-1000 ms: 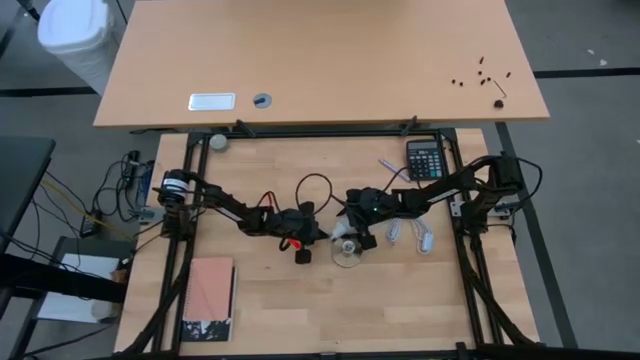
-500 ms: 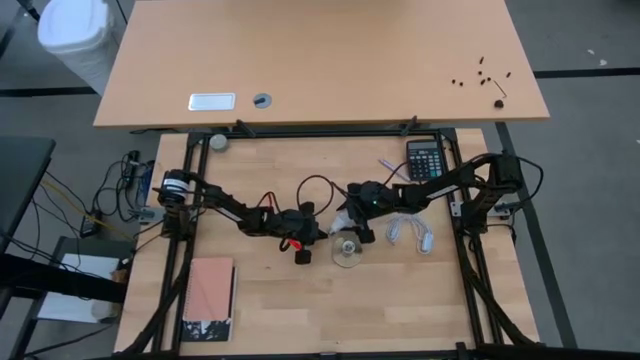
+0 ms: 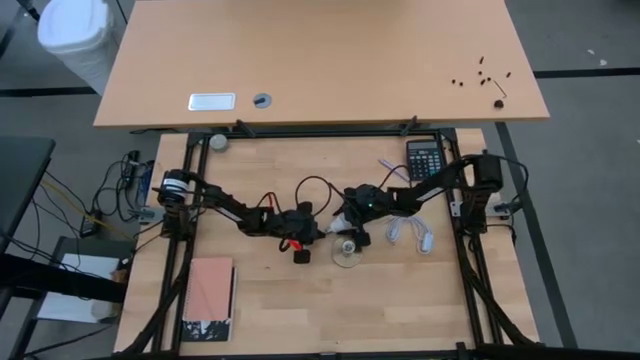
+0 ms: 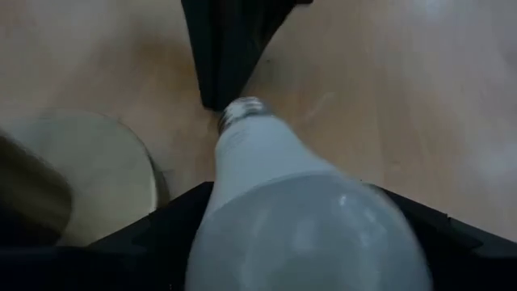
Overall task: Screw lightbulb
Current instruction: Insert the lightbulb on the lamp
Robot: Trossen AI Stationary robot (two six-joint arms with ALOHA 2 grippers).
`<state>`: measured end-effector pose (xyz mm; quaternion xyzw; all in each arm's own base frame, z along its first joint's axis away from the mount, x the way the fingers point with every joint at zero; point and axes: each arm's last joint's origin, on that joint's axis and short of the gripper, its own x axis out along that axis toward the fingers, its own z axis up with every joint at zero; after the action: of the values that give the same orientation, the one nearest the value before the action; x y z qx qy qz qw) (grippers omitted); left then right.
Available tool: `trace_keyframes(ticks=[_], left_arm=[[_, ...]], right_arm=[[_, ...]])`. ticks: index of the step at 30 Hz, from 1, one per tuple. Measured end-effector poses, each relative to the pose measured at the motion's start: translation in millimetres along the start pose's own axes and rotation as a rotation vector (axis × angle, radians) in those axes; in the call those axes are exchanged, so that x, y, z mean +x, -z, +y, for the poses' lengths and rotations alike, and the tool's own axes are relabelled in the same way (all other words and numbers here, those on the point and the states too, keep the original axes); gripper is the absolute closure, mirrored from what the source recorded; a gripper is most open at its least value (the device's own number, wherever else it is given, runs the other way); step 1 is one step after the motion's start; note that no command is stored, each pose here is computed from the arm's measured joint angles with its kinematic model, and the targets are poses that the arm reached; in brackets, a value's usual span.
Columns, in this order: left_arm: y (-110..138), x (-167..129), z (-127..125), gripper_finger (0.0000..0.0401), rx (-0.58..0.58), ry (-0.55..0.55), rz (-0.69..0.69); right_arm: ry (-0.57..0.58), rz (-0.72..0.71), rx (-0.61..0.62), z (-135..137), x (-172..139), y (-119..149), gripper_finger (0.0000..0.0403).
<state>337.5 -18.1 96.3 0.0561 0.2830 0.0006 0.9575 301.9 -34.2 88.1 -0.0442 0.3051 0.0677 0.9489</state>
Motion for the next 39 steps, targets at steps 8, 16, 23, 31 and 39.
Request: trace_keyframes(ticks=[8,16,23,31,39], left_arm=[[2,0,0,0.0376,0.002,-0.011,0.022],[2,0,0,0.0376,-0.004,-0.011,0.025],[1,-2,0,0.0376,-0.028,-0.011,0.025],[-30,-28,7,0.0376,-0.035,-0.069,-0.052],[-60,-59,-3,0.0376,-0.156,-0.029,-0.170]], right_arm=[[-0.006,-0.012,0.010,0,3,1,0.0100],[-0.011,0.008,0.019,0,2,3,0.0151],[0.004,0.032,0.041,-1,-3,1,0.0143],[0.119,0.106,0.075,-4,-40,-24,0.0146],[0.119,0.167,0.120,14,-83,-87,0.0136]])
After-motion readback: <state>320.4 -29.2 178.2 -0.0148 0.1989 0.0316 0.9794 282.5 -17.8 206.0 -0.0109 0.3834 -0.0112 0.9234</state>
